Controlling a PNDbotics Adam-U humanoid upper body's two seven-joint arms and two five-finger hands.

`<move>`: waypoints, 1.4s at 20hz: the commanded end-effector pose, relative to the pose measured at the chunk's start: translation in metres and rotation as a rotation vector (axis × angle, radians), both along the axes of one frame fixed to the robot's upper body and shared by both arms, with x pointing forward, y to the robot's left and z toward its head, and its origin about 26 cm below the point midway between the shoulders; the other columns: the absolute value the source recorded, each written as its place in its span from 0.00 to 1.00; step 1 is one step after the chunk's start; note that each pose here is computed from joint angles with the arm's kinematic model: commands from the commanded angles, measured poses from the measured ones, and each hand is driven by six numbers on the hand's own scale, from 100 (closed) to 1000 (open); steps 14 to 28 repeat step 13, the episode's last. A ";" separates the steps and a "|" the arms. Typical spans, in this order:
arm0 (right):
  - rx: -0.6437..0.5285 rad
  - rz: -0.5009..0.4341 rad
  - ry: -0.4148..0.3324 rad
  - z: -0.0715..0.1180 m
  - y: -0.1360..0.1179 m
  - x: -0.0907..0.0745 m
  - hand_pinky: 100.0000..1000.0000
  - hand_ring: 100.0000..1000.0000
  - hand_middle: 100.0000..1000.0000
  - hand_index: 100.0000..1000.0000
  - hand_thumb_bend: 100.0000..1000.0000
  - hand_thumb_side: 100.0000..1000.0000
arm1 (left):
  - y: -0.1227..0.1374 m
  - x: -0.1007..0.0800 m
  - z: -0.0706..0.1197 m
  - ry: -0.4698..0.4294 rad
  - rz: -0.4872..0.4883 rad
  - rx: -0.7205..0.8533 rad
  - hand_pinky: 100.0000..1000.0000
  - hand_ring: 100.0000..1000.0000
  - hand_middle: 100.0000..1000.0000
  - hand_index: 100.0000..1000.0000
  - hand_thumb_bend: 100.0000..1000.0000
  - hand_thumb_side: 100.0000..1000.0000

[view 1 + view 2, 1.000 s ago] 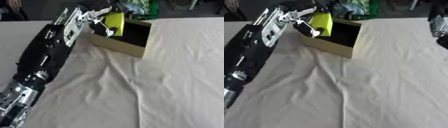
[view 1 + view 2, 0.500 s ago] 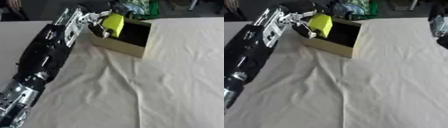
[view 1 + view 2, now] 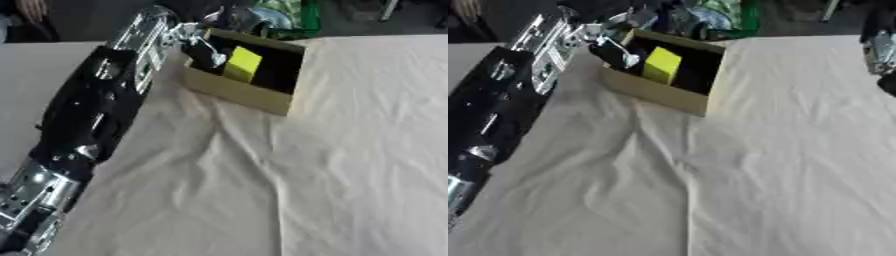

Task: Pick up objects on the table and place them in the box.

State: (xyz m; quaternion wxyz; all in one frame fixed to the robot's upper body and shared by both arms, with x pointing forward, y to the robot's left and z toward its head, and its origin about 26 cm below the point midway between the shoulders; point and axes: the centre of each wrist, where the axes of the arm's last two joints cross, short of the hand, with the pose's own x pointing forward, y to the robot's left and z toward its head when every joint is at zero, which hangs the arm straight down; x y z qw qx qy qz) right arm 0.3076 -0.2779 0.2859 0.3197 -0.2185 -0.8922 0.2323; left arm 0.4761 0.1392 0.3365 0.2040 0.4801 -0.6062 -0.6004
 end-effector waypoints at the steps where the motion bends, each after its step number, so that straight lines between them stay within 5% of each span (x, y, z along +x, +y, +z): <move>1: -0.006 -0.001 -0.030 0.009 -0.002 -0.004 0.70 0.80 0.65 0.78 0.00 0.35 | -0.003 -0.010 0.022 -0.108 -0.027 -0.056 1.00 1.00 0.98 1.00 0.05 0.00; 7: -0.005 -0.015 -0.022 0.006 -0.005 -0.005 0.70 0.80 0.66 0.78 0.00 0.35 | -0.002 -0.051 0.055 -0.358 -0.163 -0.261 0.95 0.93 0.87 1.00 0.00 0.03; 9: -0.002 -0.017 -0.020 0.005 -0.005 -0.005 0.69 0.80 0.66 0.78 0.00 0.35 | 0.002 -0.074 0.063 -0.423 -0.236 -0.361 0.91 0.89 0.84 0.99 0.00 0.09; 10: 0.002 -0.020 -0.018 0.004 -0.006 -0.005 0.69 0.80 0.66 0.78 0.00 0.36 | 0.006 -0.086 0.066 -0.452 -0.270 -0.424 0.86 0.85 0.80 0.98 0.00 0.22; 13: 0.012 -0.025 -0.016 0.003 -0.007 -0.005 0.69 0.80 0.66 0.78 0.00 0.36 | 0.021 -0.120 0.066 -0.494 -0.354 -0.554 0.83 0.83 0.79 0.98 0.00 0.28; 28: 0.012 -0.025 -0.016 0.003 -0.007 -0.005 0.69 0.80 0.66 0.78 0.00 0.36 | 0.021 -0.120 0.066 -0.494 -0.354 -0.554 0.83 0.83 0.79 0.98 0.00 0.28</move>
